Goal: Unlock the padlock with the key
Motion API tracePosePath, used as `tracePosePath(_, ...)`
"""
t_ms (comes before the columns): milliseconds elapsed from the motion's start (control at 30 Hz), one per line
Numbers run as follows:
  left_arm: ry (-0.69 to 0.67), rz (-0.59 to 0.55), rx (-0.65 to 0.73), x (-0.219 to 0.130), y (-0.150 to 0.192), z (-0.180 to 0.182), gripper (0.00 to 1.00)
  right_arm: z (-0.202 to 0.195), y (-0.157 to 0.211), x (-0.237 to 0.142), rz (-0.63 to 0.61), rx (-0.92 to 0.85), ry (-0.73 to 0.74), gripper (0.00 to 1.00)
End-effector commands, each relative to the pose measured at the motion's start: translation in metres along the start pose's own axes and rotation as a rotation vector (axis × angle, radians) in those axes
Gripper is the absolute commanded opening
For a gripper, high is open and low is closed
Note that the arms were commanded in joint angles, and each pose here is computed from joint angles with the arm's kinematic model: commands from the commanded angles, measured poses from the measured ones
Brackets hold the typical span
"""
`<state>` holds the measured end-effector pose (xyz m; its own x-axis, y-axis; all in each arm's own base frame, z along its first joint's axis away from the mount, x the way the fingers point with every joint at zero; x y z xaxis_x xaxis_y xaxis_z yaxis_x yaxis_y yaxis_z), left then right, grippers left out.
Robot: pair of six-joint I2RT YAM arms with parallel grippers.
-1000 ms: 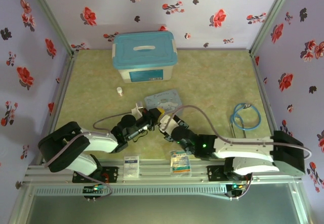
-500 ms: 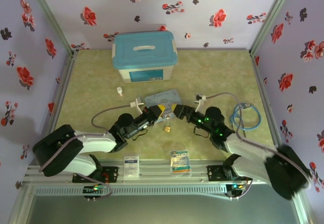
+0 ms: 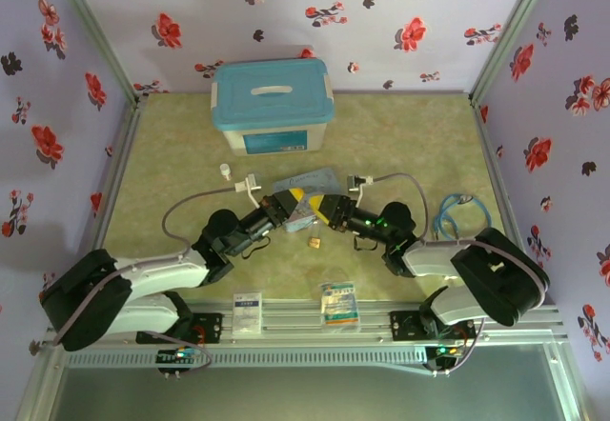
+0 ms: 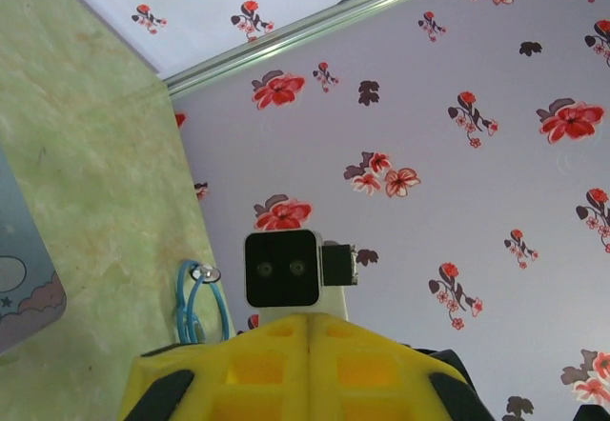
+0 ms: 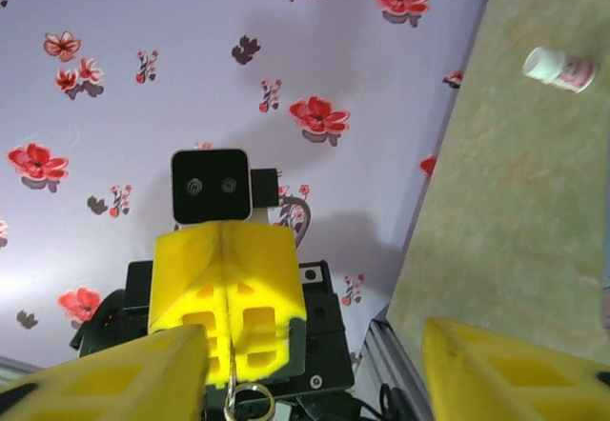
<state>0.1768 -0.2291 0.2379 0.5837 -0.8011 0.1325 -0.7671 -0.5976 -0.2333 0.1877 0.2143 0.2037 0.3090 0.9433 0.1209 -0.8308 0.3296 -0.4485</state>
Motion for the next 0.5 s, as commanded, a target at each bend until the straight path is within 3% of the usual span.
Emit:
tracePosePath(0, -0.004, 0.002, 0.063, 0.0, -0.003, -0.007, 0.0, 0.019, 0.002, 0.009, 0.035, -0.044, -0.101, 0.53)
tracePosePath(133, -0.043, 0.01, 0.076, 0.0, -0.003, -0.005, 0.0, 0.028, 0.008, 0.016, 0.056, -0.091, -0.134, 0.42)
tracePosePath(467, -0.018, -0.006, 0.04, -0.003, -0.004, -0.005, 0.0, 0.023, 0.014, 0.023, 0.092, -0.091, -0.129, 0.32)
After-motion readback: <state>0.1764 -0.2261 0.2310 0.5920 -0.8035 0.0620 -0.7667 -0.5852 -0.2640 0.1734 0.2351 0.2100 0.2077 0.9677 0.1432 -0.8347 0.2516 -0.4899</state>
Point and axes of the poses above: each hand's point on the last joint's axis, 136 mm out from that joint toward the fingers, its own x axis out along the fingers, its own z axis along the line the jaws close on, y = z × x, the point moved 9 cm from there along -x, back along the fingers, and after that the axes turned 8 degrees about -x, right-handed, at the moved point
